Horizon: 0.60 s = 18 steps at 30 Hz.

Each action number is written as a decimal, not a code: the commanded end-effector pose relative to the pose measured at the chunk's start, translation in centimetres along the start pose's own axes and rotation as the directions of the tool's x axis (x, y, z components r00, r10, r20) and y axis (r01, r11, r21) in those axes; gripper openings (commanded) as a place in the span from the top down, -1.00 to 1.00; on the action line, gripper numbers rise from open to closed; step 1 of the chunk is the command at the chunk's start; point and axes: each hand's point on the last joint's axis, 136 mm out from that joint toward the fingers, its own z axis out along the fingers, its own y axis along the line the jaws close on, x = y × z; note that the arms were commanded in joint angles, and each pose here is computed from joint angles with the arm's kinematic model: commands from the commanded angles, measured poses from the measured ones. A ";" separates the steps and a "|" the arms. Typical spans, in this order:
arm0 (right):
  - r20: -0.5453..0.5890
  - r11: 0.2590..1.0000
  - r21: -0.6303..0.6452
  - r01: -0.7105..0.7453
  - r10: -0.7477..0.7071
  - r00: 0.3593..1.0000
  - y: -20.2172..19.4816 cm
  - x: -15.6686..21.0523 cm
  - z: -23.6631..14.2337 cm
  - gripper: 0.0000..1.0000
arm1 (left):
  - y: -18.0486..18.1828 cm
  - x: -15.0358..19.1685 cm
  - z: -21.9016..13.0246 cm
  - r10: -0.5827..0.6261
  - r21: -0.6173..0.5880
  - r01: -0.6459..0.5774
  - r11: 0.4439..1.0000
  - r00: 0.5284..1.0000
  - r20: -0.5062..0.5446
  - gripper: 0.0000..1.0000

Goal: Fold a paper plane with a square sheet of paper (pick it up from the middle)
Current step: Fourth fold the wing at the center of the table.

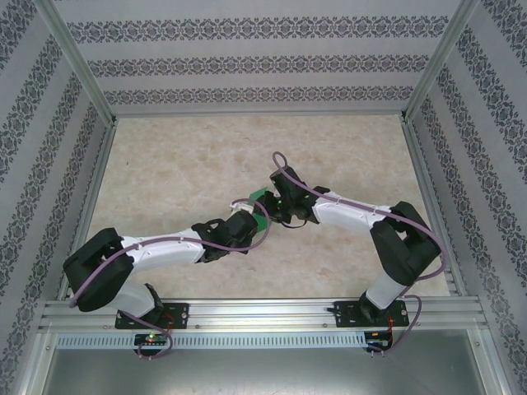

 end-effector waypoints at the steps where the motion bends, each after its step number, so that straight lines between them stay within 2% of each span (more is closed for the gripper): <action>1: 0.026 1.000 0.011 0.027 -0.027 0.999 -0.4 -0.1 -1.2 0.38 | 0.7 1.0 -0.6 0.009 -0.023 -0.009 1.000 1.000 -0.006 0.93; 3: 0.024 1.000 0.005 0.030 -0.031 0.999 -0.4 0.2 -1.3 0.23 | 0.5 1.3 -0.8 0.023 0.000 -0.023 1.000 1.000 -0.009 0.95; 11: 0.021 1.000 0.006 0.020 -0.020 1.000 -0.7 1.2 -1.1 0.17 | 0.9 3.0 -2.4 0.076 0.069 -0.075 0.995 0.997 -0.009 0.95; 18: 0.029 0.999 -0.005 0.042 -0.042 0.999 0.2 1.8 -1.3 0.04 | -0.5 3.6 -2.4 0.133 0.152 -0.128 0.980 0.991 -0.029 0.94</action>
